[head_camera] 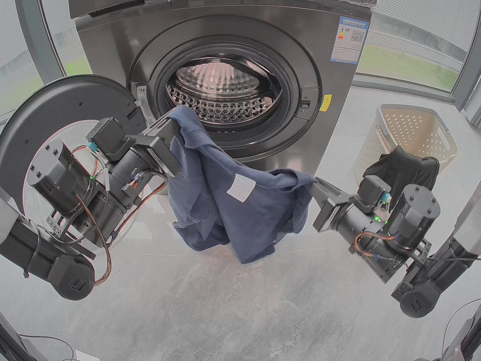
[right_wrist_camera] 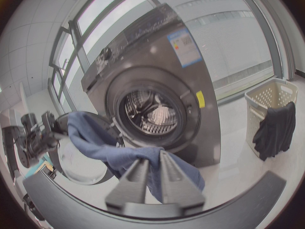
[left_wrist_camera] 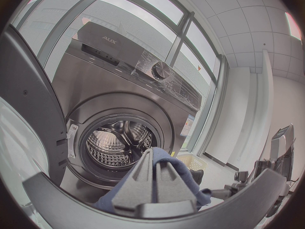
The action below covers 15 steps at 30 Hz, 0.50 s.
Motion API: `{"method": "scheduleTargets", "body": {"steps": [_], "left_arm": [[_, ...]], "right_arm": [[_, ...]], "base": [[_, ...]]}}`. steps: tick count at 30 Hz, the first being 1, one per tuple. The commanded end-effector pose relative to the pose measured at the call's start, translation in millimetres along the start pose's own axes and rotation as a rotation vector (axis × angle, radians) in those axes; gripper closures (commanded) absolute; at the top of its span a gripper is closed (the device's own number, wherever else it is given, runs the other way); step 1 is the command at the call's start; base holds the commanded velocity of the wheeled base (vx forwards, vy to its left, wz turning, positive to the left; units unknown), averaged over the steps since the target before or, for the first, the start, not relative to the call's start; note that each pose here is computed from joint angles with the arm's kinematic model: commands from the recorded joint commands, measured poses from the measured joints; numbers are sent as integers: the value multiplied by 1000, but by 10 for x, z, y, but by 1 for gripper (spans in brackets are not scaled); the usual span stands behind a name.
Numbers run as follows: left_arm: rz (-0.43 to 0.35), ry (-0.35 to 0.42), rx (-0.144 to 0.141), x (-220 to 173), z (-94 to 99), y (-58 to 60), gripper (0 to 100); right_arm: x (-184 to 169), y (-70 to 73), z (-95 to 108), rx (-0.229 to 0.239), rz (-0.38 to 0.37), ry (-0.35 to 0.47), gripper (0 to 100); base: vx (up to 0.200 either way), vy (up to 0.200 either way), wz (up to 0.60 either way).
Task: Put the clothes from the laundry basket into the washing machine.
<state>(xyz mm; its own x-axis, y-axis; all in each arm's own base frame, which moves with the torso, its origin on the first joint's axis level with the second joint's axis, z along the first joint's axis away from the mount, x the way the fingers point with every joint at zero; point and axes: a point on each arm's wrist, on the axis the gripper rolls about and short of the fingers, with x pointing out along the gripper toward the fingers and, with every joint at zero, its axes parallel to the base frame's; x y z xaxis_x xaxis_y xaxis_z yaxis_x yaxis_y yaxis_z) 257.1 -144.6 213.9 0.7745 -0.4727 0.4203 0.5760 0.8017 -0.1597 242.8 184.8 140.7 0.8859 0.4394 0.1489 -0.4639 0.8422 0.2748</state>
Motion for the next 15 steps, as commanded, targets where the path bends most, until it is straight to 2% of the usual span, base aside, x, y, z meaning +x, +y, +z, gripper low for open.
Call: {"method": "scheduleTargets", "body": {"steps": [1,2,3,4,7,12,15], "left_arm": [[-7,0,-3,9,-6,-20,100],[-9,0,-4,10,-7,-25,100],[-17,1,-8,8,-14,-55,100],[-18,0,-9,7,-9,-61,100],[-42,-10,-16,-7,31,-133,100],[-77,-7,-29,-42,46,-235,100],[-99,-14,-35,-82,100,-267,100]], "right_arm": [[-102,-40,-384,-29,-13,156,0],[-113,-51,-418,-35,-16,171,0],[-176,-89,-566,-56,-26,238,0],[-197,-93,-638,-62,-27,267,0],[-166,-112,-789,-74,-32,309,0],[42,-80,-938,-92,-17,295,0],[171,17,-1050,-88,20,284,0]], "base": [[0,0,0],[0,0,0],[0,0,0],[0,0,0],[0,0,0],[0,0,0],[0,0,0]]}}
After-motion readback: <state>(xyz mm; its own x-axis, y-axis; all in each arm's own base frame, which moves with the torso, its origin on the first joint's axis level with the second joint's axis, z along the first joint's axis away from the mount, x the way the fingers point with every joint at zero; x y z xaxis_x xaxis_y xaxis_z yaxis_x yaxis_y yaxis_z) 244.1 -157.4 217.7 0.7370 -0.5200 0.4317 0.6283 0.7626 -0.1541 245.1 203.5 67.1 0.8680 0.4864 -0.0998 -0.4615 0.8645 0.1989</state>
